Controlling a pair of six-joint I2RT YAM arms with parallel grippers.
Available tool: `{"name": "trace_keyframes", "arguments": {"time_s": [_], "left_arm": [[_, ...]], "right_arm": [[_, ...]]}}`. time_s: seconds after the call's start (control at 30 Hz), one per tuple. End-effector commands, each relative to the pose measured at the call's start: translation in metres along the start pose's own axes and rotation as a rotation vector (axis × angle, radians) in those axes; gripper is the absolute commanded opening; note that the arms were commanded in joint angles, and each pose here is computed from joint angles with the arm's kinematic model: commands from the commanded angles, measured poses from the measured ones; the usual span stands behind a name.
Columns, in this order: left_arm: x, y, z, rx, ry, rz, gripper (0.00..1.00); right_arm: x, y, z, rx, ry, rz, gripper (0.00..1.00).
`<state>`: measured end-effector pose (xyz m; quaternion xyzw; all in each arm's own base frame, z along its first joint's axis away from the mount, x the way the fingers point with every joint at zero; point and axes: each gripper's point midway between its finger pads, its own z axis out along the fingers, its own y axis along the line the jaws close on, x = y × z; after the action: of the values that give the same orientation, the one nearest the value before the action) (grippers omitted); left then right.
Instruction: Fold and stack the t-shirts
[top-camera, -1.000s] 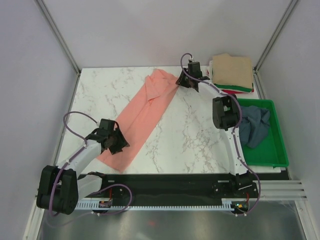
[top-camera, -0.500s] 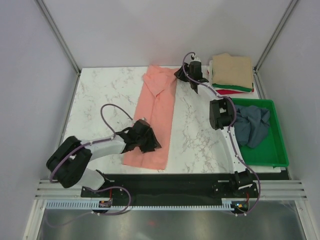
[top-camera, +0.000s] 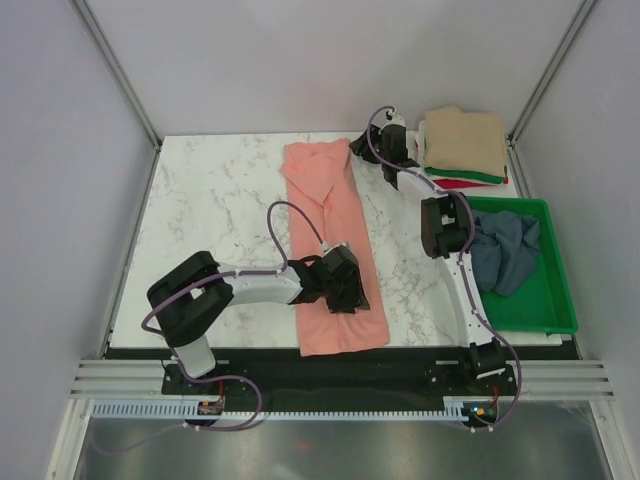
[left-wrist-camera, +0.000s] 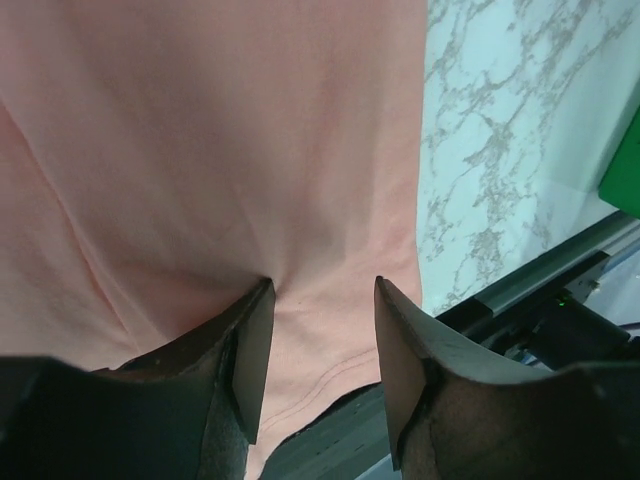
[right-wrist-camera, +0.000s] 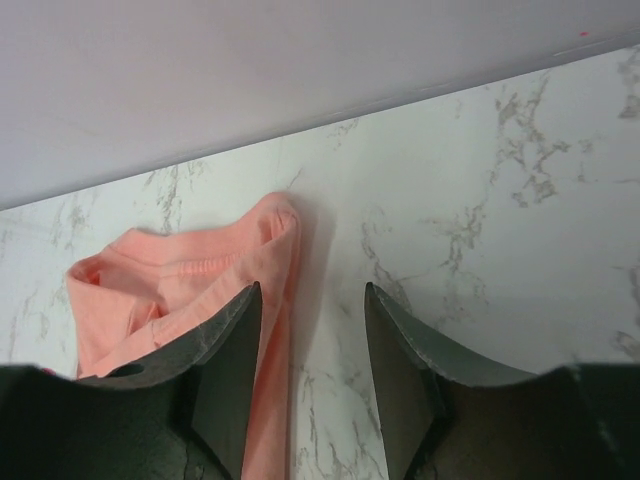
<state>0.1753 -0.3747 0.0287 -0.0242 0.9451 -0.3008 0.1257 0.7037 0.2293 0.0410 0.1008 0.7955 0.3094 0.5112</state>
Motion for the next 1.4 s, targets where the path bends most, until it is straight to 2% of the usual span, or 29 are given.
{"name": "trace_keyframes", "arguments": {"time_s": [0.0,0.07,0.1,0.13,0.2,0.23,0.27,0.43,0.5,0.53,0.6,0.67,0.73,0.8,0.83,0.93,1.07,1.23,1.37], "left_arm": [[0.011,0.026,-0.024,-0.149,-0.01,0.024,0.53],[0.007,0.015,-0.041,-0.154,-0.05,0.057,0.53],[0.002,0.002,-0.059,-0.142,-0.108,0.102,0.53],[0.006,0.012,-0.073,-0.21,-0.107,0.131,0.54],[-0.004,-0.006,-0.105,-0.207,-0.187,0.173,0.56],[-0.002,0.0,-0.117,-0.241,-0.188,0.186,0.57],[-0.003,-0.002,-0.126,-0.231,-0.201,0.184,0.57],[0.002,0.024,-0.164,-0.194,-0.262,0.123,0.55],[0.014,0.055,-0.159,-0.237,-0.252,0.084,0.54],[0.018,0.065,-0.159,-0.246,-0.248,0.072,0.54],[0.029,0.093,-0.155,-0.28,-0.236,0.032,0.53],[0.039,0.12,-0.149,-0.32,-0.231,-0.011,0.53],[0.042,0.13,-0.143,-0.323,-0.239,-0.038,0.54],[0.046,0.136,-0.134,-0.299,-0.241,-0.048,0.53],[0.047,0.138,-0.132,-0.295,-0.243,-0.053,0.54],[0.051,0.153,-0.123,-0.312,-0.247,-0.064,0.57],[0.057,0.151,-0.111,-0.263,-0.231,-0.085,0.58],[0.063,0.148,-0.101,-0.201,-0.21,-0.11,0.57],[0.066,0.144,-0.102,-0.185,-0.196,-0.12,0.54]], "right_arm": [[-0.033,-0.012,-0.017,0.093,-0.035,-0.031,0.55],[-0.042,-0.019,-0.026,0.15,-0.055,-0.008,0.67],[-0.044,-0.023,-0.03,0.165,-0.052,-0.001,0.74],[-0.049,-0.021,-0.036,0.174,-0.05,0.003,0.82],[-0.056,-0.019,-0.044,0.169,-0.044,0.008,0.88],[-0.065,-0.01,-0.051,0.156,-0.05,0.007,0.96],[-0.071,-0.004,-0.056,0.144,-0.052,0.003,0.98],[-0.097,0.043,-0.104,0.082,-0.054,0.059,0.98],[-0.091,0.062,-0.125,0.073,-0.028,0.061,0.98],[-0.087,0.071,-0.152,0.088,-0.016,0.044,0.98],[-0.058,0.086,-0.183,0.102,0.05,0.012,0.98],[-0.021,0.095,-0.233,0.138,0.111,-0.05,0.98],[0.022,0.084,-0.29,0.203,0.173,-0.095,0.98],[0.058,0.086,-0.325,0.22,0.198,-0.138,0.97],[0.083,0.072,-0.353,0.231,0.232,-0.141,0.97],[0.142,0.056,-0.402,0.21,0.353,-0.106,0.96],[0.187,0.041,-0.452,0.189,0.456,-0.071,0.94],[0.208,0.045,-0.488,0.148,0.492,-0.022,0.91],[0.234,0.045,-0.513,0.124,0.567,-0.021,0.88]]}}
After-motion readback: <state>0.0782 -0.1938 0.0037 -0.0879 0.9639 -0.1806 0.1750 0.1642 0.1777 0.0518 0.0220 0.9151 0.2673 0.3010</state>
